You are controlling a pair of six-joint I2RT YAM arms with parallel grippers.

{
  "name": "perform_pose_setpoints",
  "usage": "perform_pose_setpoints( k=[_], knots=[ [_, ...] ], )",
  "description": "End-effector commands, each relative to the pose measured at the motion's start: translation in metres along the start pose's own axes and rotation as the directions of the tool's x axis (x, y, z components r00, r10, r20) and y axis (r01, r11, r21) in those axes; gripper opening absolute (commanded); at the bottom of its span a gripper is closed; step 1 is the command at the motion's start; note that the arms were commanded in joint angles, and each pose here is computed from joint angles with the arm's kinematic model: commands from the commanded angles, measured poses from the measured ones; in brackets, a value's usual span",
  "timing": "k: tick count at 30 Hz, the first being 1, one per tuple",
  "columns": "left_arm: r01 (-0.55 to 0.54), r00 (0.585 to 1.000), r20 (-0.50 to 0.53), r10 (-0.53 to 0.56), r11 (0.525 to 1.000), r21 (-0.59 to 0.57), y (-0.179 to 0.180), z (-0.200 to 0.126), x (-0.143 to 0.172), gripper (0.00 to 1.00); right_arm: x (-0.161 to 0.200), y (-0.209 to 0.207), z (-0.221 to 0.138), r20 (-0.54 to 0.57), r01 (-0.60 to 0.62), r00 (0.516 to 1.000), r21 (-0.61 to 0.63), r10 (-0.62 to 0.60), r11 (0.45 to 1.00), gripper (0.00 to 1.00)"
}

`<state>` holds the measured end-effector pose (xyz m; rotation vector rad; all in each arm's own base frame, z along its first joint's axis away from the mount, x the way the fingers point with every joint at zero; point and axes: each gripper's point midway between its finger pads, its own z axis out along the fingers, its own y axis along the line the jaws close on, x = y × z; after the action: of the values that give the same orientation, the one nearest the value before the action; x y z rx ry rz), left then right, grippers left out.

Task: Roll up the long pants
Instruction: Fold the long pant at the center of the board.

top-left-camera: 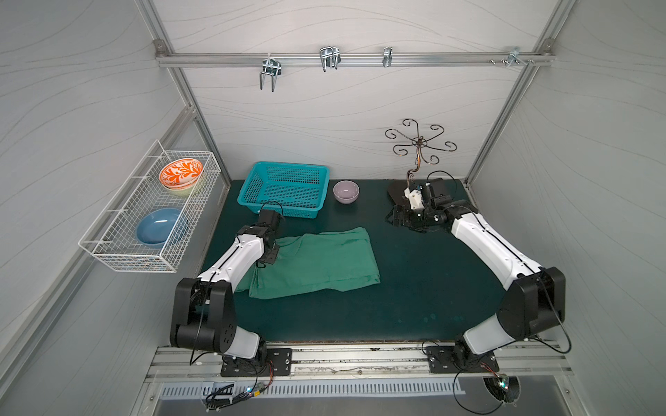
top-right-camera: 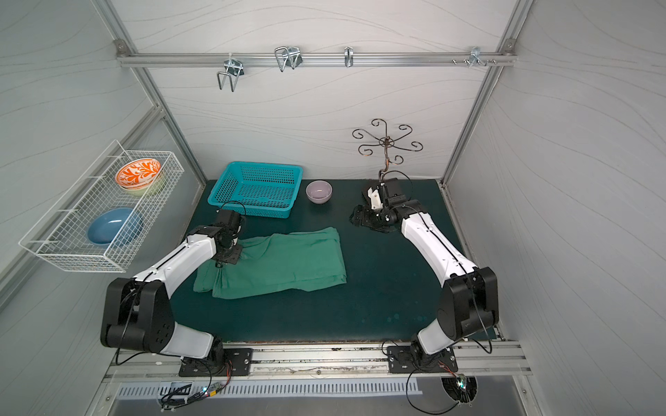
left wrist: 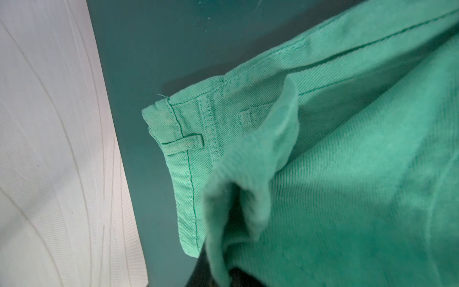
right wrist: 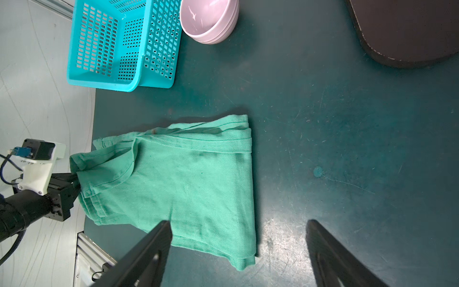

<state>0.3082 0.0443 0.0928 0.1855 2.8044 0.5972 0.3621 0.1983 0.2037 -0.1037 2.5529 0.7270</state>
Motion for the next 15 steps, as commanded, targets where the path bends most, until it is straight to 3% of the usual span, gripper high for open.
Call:
perform_pose_setpoints(
  k=[1,2,4,8,11,15],
  knots=[
    [0.094,0.995,0.047,-0.093,0.996,-0.011,0.010,-0.002,-0.018,0.07,-0.001,-0.001,0.002,-0.007,-0.003,1.000,-0.009,0.002,1.000,0.87],
    [0.114,0.992,0.047,-0.113,0.993,-0.009,0.011,-0.002,-0.018,0.16,0.000,-0.001,0.002,-0.010,-0.004,1.000,-0.010,0.004,1.000,0.88],
    [0.144,0.989,0.042,-0.143,0.990,-0.015,0.015,0.000,-0.018,0.25,0.000,0.000,0.004,-0.013,-0.003,1.000,-0.014,0.003,1.000,0.88],
    [0.208,0.978,0.057,-0.202,0.967,-0.150,0.043,-0.001,-0.018,0.52,0.000,0.000,0.006,-0.018,-0.006,1.000,-0.018,0.005,1.000,0.87],
    [0.264,0.964,0.087,-0.251,0.940,-0.216,0.061,-0.003,-0.020,0.61,0.001,0.000,0.005,-0.020,-0.003,1.000,-0.020,0.002,1.000,0.88],
    [0.289,0.957,0.109,-0.269,0.924,-0.249,0.070,-0.003,-0.023,0.65,0.001,0.000,0.004,-0.021,0.002,1.000,-0.017,-0.002,1.000,0.87]
  ],
)
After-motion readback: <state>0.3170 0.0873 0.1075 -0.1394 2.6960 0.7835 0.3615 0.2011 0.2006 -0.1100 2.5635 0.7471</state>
